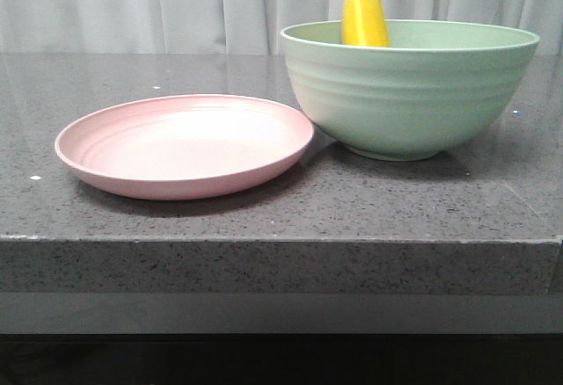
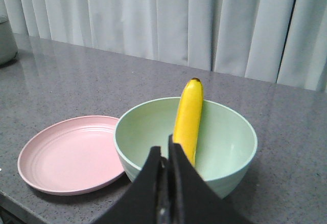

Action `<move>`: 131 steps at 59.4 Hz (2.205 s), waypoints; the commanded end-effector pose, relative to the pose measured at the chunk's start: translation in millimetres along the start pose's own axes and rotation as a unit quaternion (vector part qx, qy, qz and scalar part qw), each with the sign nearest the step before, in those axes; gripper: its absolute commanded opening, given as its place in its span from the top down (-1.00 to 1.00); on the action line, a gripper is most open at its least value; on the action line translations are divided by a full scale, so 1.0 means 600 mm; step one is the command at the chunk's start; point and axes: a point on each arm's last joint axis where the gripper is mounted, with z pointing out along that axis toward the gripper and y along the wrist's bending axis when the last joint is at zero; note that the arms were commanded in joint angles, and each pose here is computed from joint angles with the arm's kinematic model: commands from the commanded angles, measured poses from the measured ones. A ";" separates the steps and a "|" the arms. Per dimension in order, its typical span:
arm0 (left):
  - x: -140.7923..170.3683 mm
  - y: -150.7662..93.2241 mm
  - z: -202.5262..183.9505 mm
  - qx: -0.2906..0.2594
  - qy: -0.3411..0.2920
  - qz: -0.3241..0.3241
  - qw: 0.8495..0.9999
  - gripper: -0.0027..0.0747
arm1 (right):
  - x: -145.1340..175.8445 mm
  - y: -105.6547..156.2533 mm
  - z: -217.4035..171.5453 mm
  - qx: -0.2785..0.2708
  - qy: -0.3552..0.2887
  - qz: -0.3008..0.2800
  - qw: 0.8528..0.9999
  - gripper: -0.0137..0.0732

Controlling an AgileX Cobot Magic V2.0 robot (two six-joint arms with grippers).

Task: Transfer banana from pink plate to green bowl

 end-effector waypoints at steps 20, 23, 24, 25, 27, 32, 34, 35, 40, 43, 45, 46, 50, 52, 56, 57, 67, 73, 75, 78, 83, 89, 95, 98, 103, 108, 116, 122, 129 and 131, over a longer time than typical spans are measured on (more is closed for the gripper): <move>0.073 0.008 0.032 -0.030 -0.067 -0.009 0.997 0.98 | -0.020 -0.003 -0.002 0.012 -0.030 0.011 0.999 0.87; 0.073 0.008 0.032 -0.031 -0.068 -0.009 0.997 0.98 | -0.020 -0.003 -0.002 0.012 -0.030 0.011 0.999 0.87; 0.073 0.008 0.032 -0.031 -0.068 -0.009 0.997 0.98 | -0.020 -0.003 -0.002 0.012 -0.030 0.011 0.999 0.87; 0.073 0.008 0.032 -0.030 -0.067 -0.009 0.997 0.98 | -0.020 -0.003 -0.002 0.012 -0.030 0.011 0.999 0.87; 0.073 0.008 0.032 -0.030 -0.067 -0.009 0.997 0.98 | -0.020 -0.003 -0.002 0.012 -0.030 0.011 0.999 0.87; 0.073 0.008 0.032 -0.030 -0.066 -0.009 0.997 0.98 | -0.020 -0.003 -0.002 0.013 -0.031 0.011 0.999 0.87; 0.073 0.008 0.032 -0.030 -0.066 -0.009 0.997 0.98 | -0.020 -0.003 -0.002 0.013 -0.031 0.011 0.999 0.87; 0.073 0.008 0.032 -0.030 -0.066 -0.009 0.997 0.98 | -0.020 -0.003 -0.002 0.013 -0.031 0.011 0.999 0.87; 0.073 0.008 0.032 -0.030 -0.066 -0.009 0.997 0.98 | -0.019 -0.003 -0.001 0.013 -0.030 0.011 0.999 0.87; 0.073 0.008 0.032 -0.030 -0.066 -0.009 0.997 0.98 | -0.019 -0.003 -0.001 0.013 -0.030 0.011 0.999 0.87; 0.073 0.008 0.032 -0.030 -0.066 -0.009 0.997 0.98 | -0.019 -0.003 -0.001 0.013 -0.030 0.011 0.999 0.87; 0.073 0.008 0.032 -0.030 -0.066 -0.009 0.997 0.98 | -0.019 -0.003 -0.001 0.013 -0.030 0.011 0.999 0.87; 0.073 0.008 0.032 -0.030 -0.066 -0.009 0.997 0.98 | -0.018 -0.003 -0.001 0.013 -0.029 0.011 0.999 0.87; 0.073 0.008 0.032 -0.030 -0.066 -0.009 0.997 0.98 | -0.018 -0.003 -0.001 0.013 -0.029 0.011 0.999 0.87; 0.073 0.008 0.032 -0.030 -0.066 -0.009 0.997 0.98 | -0.018 -0.003 -0.001 0.013 -0.029 0.011 0.999 0.87; 0.073 0.008 0.032 -0.030 -0.066 -0.009 0.997 0.98 | -0.018 -0.003 -0.001 0.013 -0.029 0.011 0.999 0.87; 0.073 0.008 0.032 -0.030 -0.066 -0.009 0.997 0.98 | -0.018 -0.003 -0.001 0.013 -0.029 0.011 0.999 0.87; 0.073 0.008 0.032 -0.030 -0.066 -0.009 0.997 0.98 | -0.018 -0.003 -0.001 0.013 -0.029 0.011 0.999 0.87; 0.073 0.008 0.032 -0.030 -0.066 -0.009 0.997 0.98 | -0.018 -0.003 -0.001 0.013 -0.029 0.011 0.999 0.87; 0.073 0.008 0.032 -0.030 -0.066 -0.009 0.997 0.98 | -0.019 -0.004 -0.001 0.014 -0.030 0.011 0.999 0.87; 0.073 0.008 0.032 -0.030 -0.066 -0.009 0.997 0.98 | -0.017 -0.005 -0.001 0.015 -0.030 0.014 0.999 0.87; 0.073 0.008 0.032 -0.030 -0.066 -0.009 0.997 0.98 | -0.010 -0.010 0.002 0.029 -0.027 0.014 0.999 0.87; 0.073 0.008 0.032 -0.030 -0.066 -0.009 0.997 0.98 | 0.012 -0.026 0.006 0.074 -0.008 0.017 0.997 0.87; 0.073 0.008 0.032 -0.030 -0.066 -0.009 0.997 0.98 | 0.027 -0.036 0.007 0.103 0.003 0.031 0.994 0.87; 0.073 0.008 0.032 -0.030 -0.066 -0.009 0.997 0.98 | 0.050 -0.053 0.003 0.157 -0.014 0.062 0.986 0.87; 0.073 0.008 0.032 -0.030 -0.066 -0.009 0.997 0.98 | 0.071 -0.060 -0.004 0.179 -0.056 0.060 0.980 0.87; 0.073 0.008 0.032 -0.030 -0.066 -0.009 0.997 0.98 | 0.114 -0.054 -0.014 0.167 -0.080 0.007 0.983 0.87; 0.073 0.008 0.032 -0.030 -0.066 -0.009 0.997 0.98 | 0.151 -0.052 -0.020 0.162 -0.072 0.006 0.984 0.87; 0.073 0.008 0.032 -0.030 -0.066 -0.009 0.997 0.98 | 0.191 -0.051 -0.026 0.162 -0.069 0.011 0.984 0.87; 0.073 0.008 0.032 -0.030 -0.066 -0.009 0.997 0.98 | 0.200 -0.051 -0.027 0.162 -0.069 0.013 0.984 0.87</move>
